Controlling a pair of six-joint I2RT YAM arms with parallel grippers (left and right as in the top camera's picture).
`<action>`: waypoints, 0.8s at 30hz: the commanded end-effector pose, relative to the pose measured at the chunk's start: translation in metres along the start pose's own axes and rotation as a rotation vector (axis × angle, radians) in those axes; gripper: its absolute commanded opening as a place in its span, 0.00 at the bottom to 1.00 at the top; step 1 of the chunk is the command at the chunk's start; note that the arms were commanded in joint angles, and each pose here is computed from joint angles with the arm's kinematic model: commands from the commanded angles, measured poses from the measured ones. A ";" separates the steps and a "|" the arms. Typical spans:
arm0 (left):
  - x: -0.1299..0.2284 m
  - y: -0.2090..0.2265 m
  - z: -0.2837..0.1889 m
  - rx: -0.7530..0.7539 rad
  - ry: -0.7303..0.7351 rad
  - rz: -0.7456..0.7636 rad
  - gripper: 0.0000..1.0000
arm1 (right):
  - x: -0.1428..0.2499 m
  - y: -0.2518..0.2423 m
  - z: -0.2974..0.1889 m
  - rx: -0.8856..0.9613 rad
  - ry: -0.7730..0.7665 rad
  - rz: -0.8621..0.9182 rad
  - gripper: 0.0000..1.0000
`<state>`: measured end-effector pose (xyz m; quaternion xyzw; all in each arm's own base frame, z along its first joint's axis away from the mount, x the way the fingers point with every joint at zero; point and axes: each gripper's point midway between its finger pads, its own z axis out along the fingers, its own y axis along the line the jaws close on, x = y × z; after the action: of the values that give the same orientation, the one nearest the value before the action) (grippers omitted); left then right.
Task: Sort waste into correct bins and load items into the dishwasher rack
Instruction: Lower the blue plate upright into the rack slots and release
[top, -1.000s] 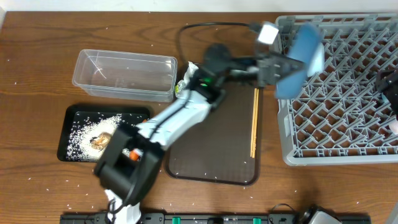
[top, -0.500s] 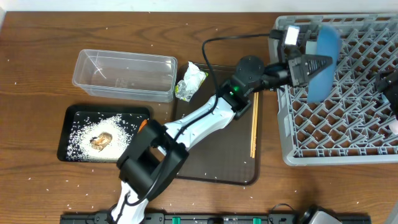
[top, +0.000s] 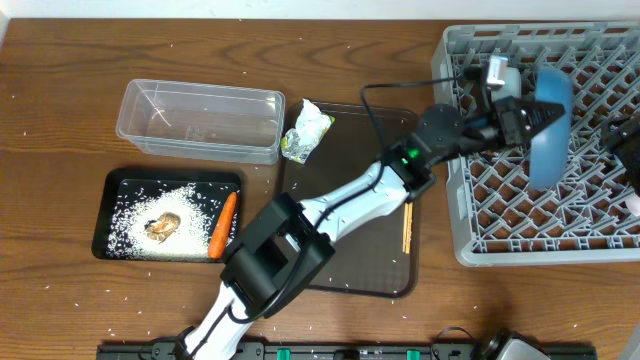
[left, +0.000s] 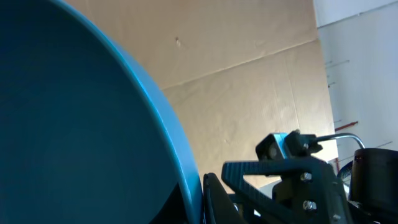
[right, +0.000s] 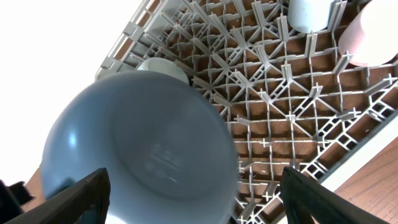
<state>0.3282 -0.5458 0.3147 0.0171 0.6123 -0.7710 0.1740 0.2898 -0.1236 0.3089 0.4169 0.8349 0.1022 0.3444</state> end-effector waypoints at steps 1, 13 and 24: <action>-0.003 -0.015 0.007 0.030 -0.025 -0.053 0.06 | -0.001 -0.003 -0.001 0.003 0.003 -0.007 0.80; 0.022 -0.003 0.018 0.014 -0.021 -0.184 0.06 | 0.007 -0.007 -0.001 0.019 0.037 -0.056 0.80; 0.037 0.049 0.025 -0.042 -0.019 -0.327 0.06 | 0.007 -0.007 -0.001 0.019 0.035 -0.059 0.81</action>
<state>0.3170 -0.5779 0.2638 -0.0848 0.6298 -0.7688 0.0715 0.2828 -0.1195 0.3018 0.3965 0.8531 0.0936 0.3261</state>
